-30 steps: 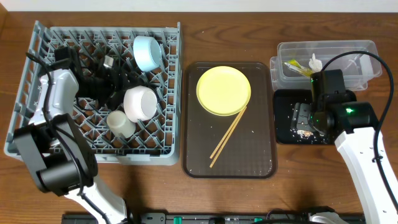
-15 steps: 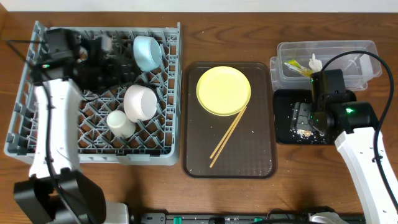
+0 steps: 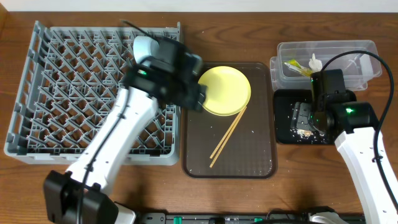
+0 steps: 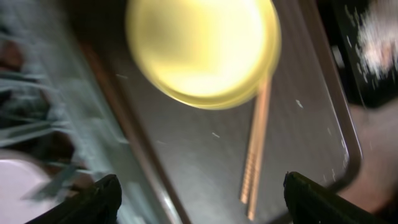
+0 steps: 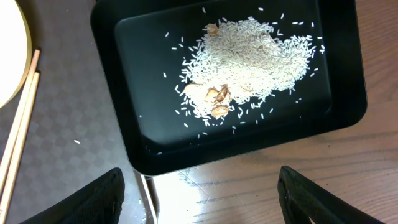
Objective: Sort waste into correct bins and load items into the dishwasher rack
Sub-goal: 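Reach the left gripper to the tray and grasp one wooden chopstick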
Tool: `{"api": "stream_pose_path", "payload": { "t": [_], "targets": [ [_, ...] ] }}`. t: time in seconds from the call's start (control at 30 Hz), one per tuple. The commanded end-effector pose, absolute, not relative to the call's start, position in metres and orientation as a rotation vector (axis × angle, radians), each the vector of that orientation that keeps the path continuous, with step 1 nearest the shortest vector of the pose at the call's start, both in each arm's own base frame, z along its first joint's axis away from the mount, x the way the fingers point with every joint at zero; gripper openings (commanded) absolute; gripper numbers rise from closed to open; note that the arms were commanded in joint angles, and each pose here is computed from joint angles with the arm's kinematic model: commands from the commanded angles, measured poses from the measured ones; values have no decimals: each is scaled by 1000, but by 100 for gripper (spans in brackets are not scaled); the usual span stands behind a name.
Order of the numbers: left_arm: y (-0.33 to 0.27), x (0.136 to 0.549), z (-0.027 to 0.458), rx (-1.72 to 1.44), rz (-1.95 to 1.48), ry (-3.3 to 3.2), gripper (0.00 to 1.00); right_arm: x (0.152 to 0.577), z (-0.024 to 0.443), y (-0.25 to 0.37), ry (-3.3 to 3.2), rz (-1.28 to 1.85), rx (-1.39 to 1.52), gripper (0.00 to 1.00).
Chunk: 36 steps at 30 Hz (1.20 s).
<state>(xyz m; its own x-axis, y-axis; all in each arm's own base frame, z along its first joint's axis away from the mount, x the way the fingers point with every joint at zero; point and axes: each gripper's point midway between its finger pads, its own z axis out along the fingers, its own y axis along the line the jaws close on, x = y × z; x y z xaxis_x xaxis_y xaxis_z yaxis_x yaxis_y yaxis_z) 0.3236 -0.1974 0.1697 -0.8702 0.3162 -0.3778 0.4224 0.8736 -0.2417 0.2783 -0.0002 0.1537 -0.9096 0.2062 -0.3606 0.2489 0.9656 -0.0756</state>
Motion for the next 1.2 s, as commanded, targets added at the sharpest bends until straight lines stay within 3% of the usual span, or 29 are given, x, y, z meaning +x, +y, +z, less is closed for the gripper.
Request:
{"api": "stream_pose_path", "payload": {
  "t": [0.0, 0.2, 0.57, 1.17],
  "targets": [
    [-213, 300, 147, 673, -390, 2759, 85, 283, 162, -5, 2723, -178, 368, 77],
    [-218, 281, 100, 783, -134, 2820, 85, 283, 162, -5, 2723, -177, 368, 77],
    [-239, 276, 33, 877, -56, 2910, 84, 283, 162, -5, 2725, -178, 368, 77],
    [-250, 272, 7, 920, -33, 2903, 80, 283, 162, -5, 2725, -178, 368, 77]
  ]
}}
